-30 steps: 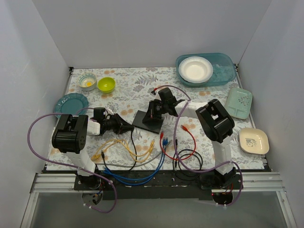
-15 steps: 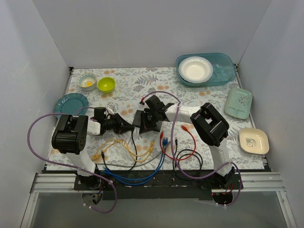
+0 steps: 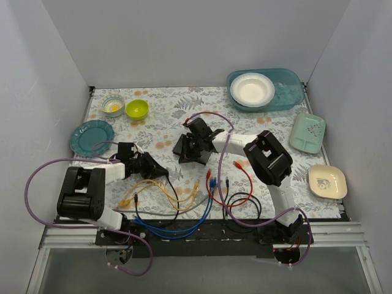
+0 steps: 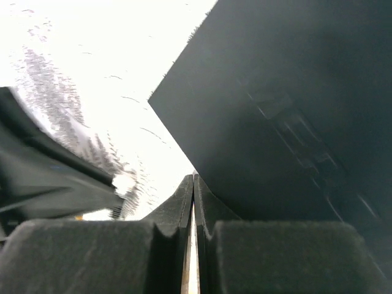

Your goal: Pull the plug from the switch port

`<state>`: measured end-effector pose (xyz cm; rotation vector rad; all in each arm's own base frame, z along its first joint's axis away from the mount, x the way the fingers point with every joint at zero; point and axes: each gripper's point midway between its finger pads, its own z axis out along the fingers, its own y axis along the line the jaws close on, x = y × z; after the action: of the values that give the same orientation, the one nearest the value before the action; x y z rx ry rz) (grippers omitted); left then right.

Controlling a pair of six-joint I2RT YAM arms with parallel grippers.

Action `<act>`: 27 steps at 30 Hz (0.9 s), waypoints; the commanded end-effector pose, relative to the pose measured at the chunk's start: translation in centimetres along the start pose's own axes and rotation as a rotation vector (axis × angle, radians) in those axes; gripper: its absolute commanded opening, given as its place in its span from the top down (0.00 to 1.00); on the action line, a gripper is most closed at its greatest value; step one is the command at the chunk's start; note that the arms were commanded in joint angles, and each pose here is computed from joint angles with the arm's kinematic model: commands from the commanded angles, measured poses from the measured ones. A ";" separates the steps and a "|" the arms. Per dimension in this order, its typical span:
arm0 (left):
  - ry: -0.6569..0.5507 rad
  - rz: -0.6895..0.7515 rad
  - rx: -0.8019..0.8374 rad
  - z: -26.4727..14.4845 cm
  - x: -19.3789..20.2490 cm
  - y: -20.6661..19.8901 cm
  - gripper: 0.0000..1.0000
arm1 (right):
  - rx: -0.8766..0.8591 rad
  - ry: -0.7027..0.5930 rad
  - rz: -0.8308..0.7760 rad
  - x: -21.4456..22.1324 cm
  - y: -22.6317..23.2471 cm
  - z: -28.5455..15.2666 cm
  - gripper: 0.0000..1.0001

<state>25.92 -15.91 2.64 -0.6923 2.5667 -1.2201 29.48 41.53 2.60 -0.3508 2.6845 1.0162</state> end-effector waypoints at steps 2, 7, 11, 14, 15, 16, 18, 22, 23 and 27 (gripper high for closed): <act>-0.221 -0.002 -0.195 -3.4 -3.4 1.2 1.00 | 0.111 -0.157 -0.042 -2.3 -1.0 -4.1 0.94; -0.421 -0.026 -0.285 -6.5 -8.0 -0.9 0.84 | 0.151 -0.294 -0.137 -3.4 0.5 -10.6 0.79; -0.521 0.007 -0.287 -8.6 -10.8 -3.8 0.70 | 0.238 -0.361 -0.179 -3.4 0.2 -15.4 0.66; -0.540 0.011 -0.284 -9.3 -11.5 -5.1 0.63 | 0.380 -0.376 -0.173 -2.1 -2.4 -18.4 0.64; -0.547 0.004 -0.290 -9.5 -11.5 -5.0 0.62 | 0.407 -0.365 -0.168 -1.4 -3.1 -18.8 0.64; -0.537 -0.016 -0.305 -9.4 -11.1 -4.4 0.61 | 0.442 -0.342 -0.151 0.2 -4.8 -19.3 0.65; -0.531 -0.030 -0.296 -9.7 -10.2 -4.3 0.61 | 0.484 -0.285 -0.124 2.7 -7.0 -19.6 0.69; -0.495 0.073 -0.206 -9.6 -7.2 -6.6 0.62 | 0.495 -0.241 -0.061 7.1 -9.8 -20.7 0.76; -0.452 0.148 -0.181 -8.3 -5.0 -8.3 0.62 | 0.508 -0.231 -0.049 8.5 -11.0 -20.5 0.78; -0.402 0.305 0.025 -6.5 1.6 -16.0 0.58 | 0.458 -0.384 -0.031 8.4 -10.7 -22.5 0.79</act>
<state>29.32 -13.99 14.06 -0.6619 2.3235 -0.7018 20.79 17.99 6.56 -0.1918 2.6145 0.3101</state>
